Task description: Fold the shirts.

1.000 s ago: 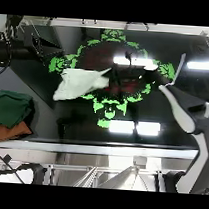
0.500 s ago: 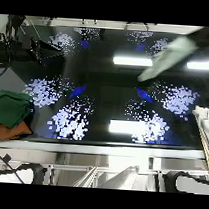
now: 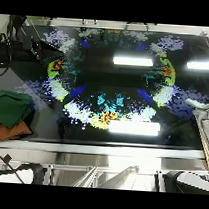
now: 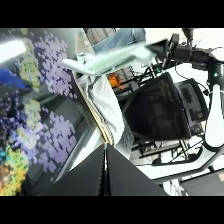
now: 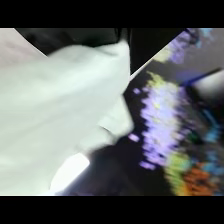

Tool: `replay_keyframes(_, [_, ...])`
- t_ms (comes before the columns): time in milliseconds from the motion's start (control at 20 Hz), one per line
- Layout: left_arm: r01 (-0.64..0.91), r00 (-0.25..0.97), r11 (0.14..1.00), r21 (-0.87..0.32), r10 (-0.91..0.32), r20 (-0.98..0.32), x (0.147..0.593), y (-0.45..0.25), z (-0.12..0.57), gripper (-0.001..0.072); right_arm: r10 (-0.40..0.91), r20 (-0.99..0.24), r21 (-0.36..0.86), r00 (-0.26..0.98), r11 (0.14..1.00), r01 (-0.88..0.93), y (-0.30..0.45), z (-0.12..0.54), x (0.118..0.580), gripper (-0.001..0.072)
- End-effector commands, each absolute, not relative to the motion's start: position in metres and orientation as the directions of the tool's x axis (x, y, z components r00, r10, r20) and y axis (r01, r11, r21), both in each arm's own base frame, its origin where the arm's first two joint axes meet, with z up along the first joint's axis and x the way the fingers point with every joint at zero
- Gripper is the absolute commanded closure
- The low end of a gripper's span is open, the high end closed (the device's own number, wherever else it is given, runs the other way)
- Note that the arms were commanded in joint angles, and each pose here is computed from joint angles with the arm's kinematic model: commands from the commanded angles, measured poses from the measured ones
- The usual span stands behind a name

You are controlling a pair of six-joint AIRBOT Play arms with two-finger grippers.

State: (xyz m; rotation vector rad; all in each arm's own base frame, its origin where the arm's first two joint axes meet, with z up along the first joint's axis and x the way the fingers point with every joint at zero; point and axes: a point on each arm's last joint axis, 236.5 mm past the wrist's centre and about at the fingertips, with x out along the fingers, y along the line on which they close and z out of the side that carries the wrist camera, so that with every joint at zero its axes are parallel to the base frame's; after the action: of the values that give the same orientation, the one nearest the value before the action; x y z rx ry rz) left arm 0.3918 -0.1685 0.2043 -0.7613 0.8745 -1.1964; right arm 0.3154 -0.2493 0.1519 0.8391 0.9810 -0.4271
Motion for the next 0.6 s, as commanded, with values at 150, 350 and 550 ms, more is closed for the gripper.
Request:
replay_keyframes(150, [0.47, 0.063, 0.174, -0.865, -0.984, -0.164, 0.379, -0.197, 0.204, 0.0701, -0.018, -0.982, 0.156, 0.189, 0.491, 0.857, -0.271, 0.133, 0.208, 0.0695])
replay_keyframes(350, [0.481, 0.013, 0.149, -0.864, -0.986, -0.164, 0.369, -0.216, 0.203, 0.0702, 0.03, -0.995, -0.08, -0.095, 0.329, 0.941, -0.265, 0.09, 0.144, 0.0694])
replay_keyframes(550, [0.484, -0.008, 0.138, -0.864, -0.987, -0.163, 0.364, -0.223, 0.204, 0.0702, 0.16, -0.937, -0.246, -0.31, 0.325, 0.913, -0.239, 0.036, 0.096, 0.0296])
